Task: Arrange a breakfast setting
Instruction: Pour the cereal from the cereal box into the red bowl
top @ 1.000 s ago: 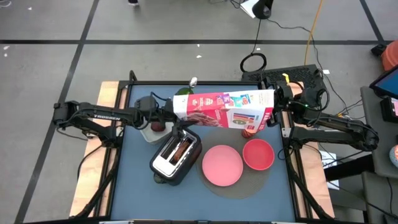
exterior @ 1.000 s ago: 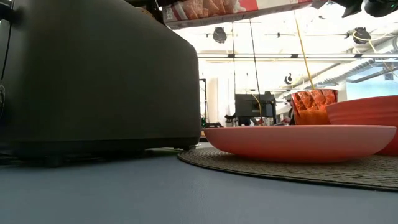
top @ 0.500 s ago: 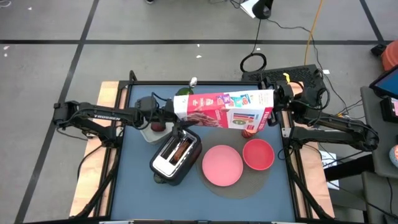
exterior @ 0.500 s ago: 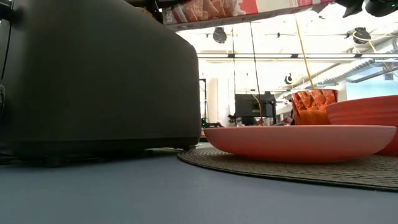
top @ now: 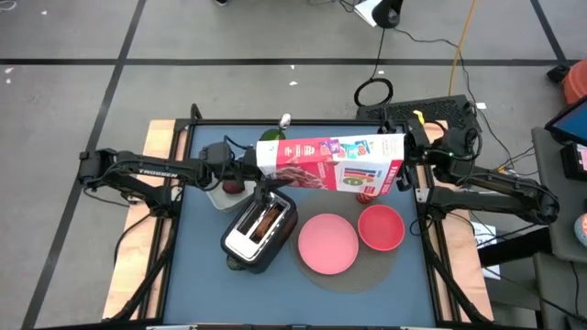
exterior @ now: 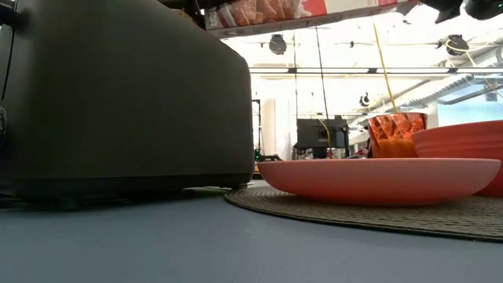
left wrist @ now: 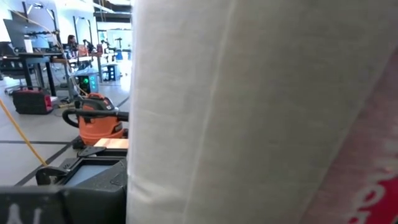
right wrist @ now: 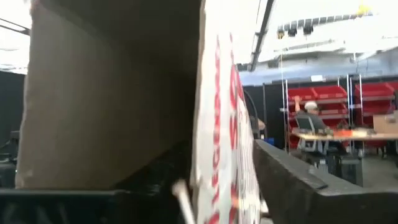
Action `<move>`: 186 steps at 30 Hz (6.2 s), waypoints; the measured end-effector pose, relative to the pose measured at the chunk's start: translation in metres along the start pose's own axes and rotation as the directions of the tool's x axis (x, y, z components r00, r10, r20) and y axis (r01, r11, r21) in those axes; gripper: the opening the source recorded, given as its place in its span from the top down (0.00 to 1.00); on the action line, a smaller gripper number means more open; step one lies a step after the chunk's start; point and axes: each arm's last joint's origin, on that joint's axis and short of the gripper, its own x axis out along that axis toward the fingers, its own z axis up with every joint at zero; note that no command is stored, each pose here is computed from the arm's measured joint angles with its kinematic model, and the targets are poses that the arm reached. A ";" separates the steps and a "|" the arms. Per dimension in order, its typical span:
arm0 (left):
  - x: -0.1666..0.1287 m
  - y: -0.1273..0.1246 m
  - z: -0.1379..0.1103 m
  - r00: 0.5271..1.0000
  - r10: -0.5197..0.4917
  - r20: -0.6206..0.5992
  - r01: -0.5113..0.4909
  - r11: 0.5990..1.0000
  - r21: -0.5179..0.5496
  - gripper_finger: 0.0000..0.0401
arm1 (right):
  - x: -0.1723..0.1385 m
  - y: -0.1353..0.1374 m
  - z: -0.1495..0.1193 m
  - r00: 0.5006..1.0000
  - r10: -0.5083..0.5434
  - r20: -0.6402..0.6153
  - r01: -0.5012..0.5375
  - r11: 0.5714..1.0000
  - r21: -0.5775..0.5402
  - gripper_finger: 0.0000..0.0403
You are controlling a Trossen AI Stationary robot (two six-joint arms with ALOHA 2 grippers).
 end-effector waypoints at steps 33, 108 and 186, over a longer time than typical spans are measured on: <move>-0.021 -0.013 0.023 0.995 -0.100 -0.016 0.098 0.988 -0.118 0.32 | -0.026 0.006 -0.023 0.934 -0.188 -0.306 0.179 0.982 -0.057 0.48; -0.016 -0.042 0.031 0.983 -0.180 0.030 0.183 0.968 -0.169 0.32 | -0.057 0.013 -0.037 0.746 -0.464 -0.477 0.429 0.883 -0.189 0.48; 0.044 -0.032 -0.006 0.941 -0.110 -0.319 0.046 0.979 -0.200 0.33 | -0.059 0.005 -0.037 0.596 -0.677 -0.432 0.587 0.734 -0.341 0.48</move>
